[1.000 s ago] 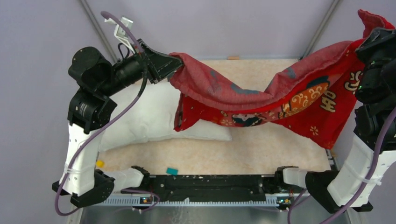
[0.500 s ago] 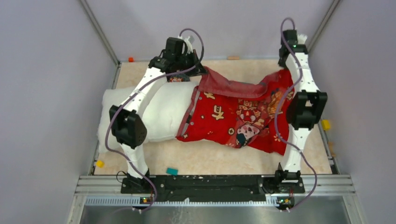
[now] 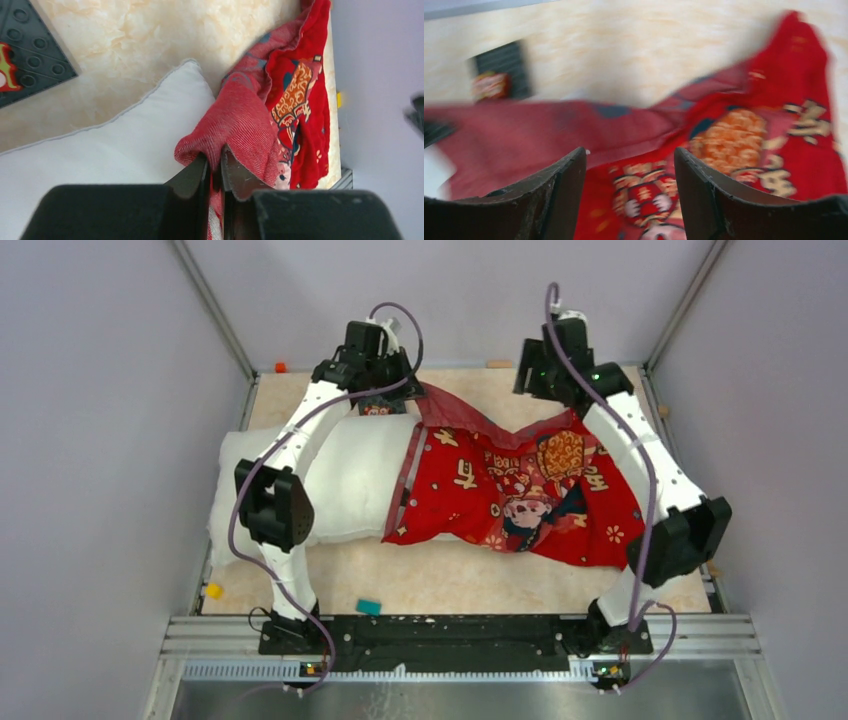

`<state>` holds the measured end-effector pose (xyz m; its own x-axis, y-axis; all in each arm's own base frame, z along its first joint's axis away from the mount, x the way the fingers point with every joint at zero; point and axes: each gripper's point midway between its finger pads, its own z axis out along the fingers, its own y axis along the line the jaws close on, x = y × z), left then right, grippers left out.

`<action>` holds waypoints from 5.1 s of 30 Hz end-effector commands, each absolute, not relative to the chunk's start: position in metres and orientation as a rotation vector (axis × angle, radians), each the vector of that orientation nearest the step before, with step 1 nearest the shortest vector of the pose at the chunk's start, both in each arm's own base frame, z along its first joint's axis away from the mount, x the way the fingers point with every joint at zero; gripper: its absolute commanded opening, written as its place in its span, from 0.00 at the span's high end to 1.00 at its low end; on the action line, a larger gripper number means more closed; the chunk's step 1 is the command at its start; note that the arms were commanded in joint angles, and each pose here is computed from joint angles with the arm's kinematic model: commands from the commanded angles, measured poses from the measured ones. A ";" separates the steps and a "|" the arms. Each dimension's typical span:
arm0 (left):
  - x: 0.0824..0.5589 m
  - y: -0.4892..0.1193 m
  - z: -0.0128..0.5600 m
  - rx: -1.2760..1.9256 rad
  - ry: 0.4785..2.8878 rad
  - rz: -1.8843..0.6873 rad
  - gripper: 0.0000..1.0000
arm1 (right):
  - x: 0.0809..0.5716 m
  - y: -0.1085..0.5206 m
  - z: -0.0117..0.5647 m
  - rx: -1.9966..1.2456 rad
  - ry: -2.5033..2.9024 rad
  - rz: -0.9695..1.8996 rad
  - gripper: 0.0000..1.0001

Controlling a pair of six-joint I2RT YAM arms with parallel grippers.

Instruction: Put the pillow into the pillowcase

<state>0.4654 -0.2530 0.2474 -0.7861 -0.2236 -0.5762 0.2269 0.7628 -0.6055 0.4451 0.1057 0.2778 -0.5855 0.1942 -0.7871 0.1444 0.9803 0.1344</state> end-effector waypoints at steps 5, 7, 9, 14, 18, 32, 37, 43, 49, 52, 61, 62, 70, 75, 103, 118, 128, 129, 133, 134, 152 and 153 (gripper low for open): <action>0.481 -0.232 0.303 0.013 2.127 -0.848 0.84 | 0.406 0.238 0.270 -0.134 2.164 0.320 0.35; 0.487 -0.233 0.302 0.006 2.132 -0.847 0.86 | 0.403 0.222 0.246 -0.072 2.230 0.204 0.35; 0.487 -0.237 0.302 0.012 2.134 -0.865 0.85 | 0.398 0.192 0.234 0.031 2.252 0.104 0.35; 0.464 -0.233 0.305 0.059 2.121 -0.808 0.43 | 0.370 0.100 0.197 0.333 2.268 -0.019 0.34; 0.441 -0.218 0.319 0.069 2.087 -0.740 0.04 | 0.349 0.058 0.160 0.455 2.304 -0.114 0.32; 0.279 -0.246 0.234 0.308 2.271 -0.623 0.01 | 0.331 0.009 0.029 0.670 2.470 -0.238 0.32; 0.266 -0.263 0.208 0.349 2.317 -0.575 0.18 | 0.331 -0.006 0.012 0.705 2.506 -0.301 0.51; 0.253 -0.304 0.205 0.461 2.331 -0.626 0.80 | 0.316 -0.062 0.026 0.820 2.466 -0.490 1.00; 0.216 -0.374 0.237 0.628 2.279 -0.839 1.00 | 0.295 -0.114 0.043 1.042 2.422 -0.556 1.00; 0.211 -0.392 0.242 0.663 2.273 -0.875 0.96 | 0.307 -0.100 0.061 1.011 2.418 -0.441 0.85; 0.261 -0.342 0.265 0.477 2.204 -0.587 0.48 | 0.348 0.037 0.174 0.505 2.312 -0.006 0.44; 0.264 -0.335 0.267 0.455 2.201 -0.571 0.45 | 0.349 0.060 0.183 0.440 2.304 0.078 0.43; 0.309 -0.264 0.268 0.295 2.206 -0.458 0.22 | 0.338 0.198 0.194 0.057 2.317 0.379 0.42; 0.341 -0.250 0.238 0.298 2.252 -0.296 0.03 | 0.327 0.234 0.158 -0.003 2.394 0.370 0.42; 0.395 -0.127 0.268 -0.042 2.166 0.008 1.00 | 0.303 0.135 0.132 0.172 2.379 0.121 1.00; 0.376 -0.115 0.386 -0.098 1.919 -0.177 1.00 | 0.307 0.167 0.122 0.070 2.410 0.199 1.00; 0.323 -0.215 0.402 0.251 1.867 -0.672 1.00 | 0.314 0.210 0.129 0.062 2.397 0.306 1.00; 0.317 -0.226 0.395 0.282 1.877 -0.688 1.00 | 0.314 0.208 0.131 0.083 2.391 0.298 1.00; 0.303 -0.249 0.327 0.332 2.014 -0.689 1.00 | 0.305 0.184 0.134 0.151 2.375 0.208 1.00; 0.301 -0.248 0.307 0.318 2.058 -0.667 1.00 | 0.301 0.177 0.134 0.159 2.373 0.181 1.00; 0.296 -0.184 0.136 0.161 2.438 -0.154 1.00 | 0.220 0.139 0.132 -0.012 2.383 0.212 1.00; 0.298 -0.180 0.135 0.150 2.445 -0.116 1.00 | 0.221 0.134 0.139 0.025 2.358 0.199 1.00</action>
